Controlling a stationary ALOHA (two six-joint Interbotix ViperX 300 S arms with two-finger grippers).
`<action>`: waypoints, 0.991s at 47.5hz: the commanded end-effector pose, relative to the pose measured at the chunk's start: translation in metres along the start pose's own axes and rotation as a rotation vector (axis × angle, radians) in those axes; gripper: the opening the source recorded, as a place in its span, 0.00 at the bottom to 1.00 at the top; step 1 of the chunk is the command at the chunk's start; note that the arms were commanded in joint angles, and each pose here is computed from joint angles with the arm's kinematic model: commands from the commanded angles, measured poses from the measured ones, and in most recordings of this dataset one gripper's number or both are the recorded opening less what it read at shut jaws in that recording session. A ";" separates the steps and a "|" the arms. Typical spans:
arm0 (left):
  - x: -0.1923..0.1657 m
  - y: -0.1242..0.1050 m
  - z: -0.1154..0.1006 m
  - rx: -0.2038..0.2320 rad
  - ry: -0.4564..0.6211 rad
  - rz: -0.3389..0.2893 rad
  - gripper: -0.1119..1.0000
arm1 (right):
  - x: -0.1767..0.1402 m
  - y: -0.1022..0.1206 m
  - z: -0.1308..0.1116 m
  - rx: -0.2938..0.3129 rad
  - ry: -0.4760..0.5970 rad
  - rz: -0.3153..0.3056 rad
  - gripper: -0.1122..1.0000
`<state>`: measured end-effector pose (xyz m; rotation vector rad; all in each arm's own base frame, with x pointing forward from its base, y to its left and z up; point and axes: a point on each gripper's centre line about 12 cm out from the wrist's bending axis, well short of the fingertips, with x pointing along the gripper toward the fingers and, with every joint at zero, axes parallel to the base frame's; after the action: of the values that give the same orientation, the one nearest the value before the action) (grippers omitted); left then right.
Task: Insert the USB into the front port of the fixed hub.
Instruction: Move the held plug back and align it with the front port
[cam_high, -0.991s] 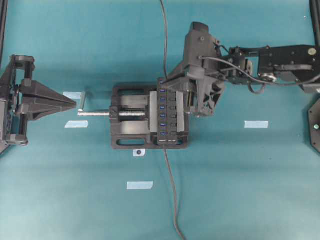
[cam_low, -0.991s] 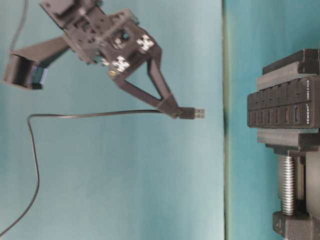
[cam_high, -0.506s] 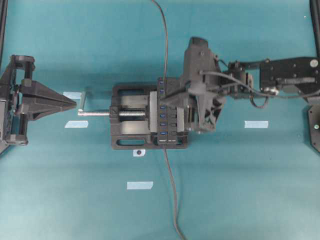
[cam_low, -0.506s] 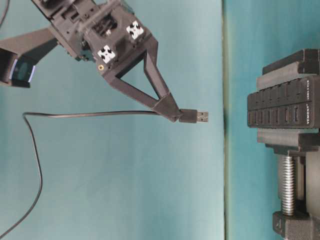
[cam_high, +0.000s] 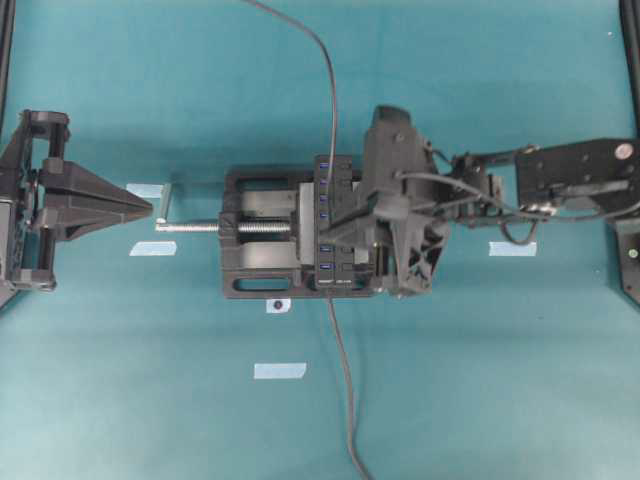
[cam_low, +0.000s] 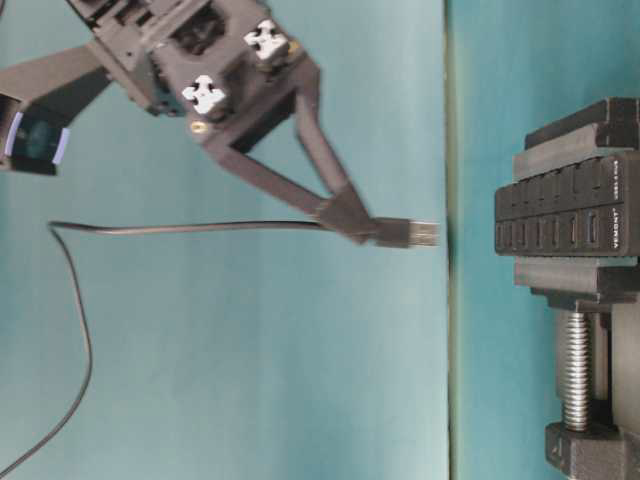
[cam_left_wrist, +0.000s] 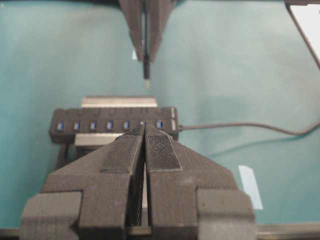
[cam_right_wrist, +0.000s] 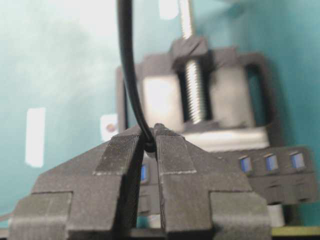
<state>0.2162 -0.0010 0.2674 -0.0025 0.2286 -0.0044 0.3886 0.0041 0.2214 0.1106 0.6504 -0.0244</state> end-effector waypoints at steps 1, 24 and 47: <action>0.001 0.000 0.005 0.002 -0.015 -0.002 0.10 | 0.000 0.004 0.004 0.020 -0.011 0.009 0.16; 0.001 0.000 0.005 0.002 -0.014 -0.002 0.10 | 0.018 0.004 -0.011 0.039 0.043 0.005 0.16; 0.001 0.000 0.005 0.002 -0.015 -0.002 0.10 | 0.025 0.013 -0.018 0.068 0.064 0.018 0.16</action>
<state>0.2164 -0.0010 0.2671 -0.0025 0.2301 -0.0044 0.3957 0.0145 0.1827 0.1666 0.7466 -0.0315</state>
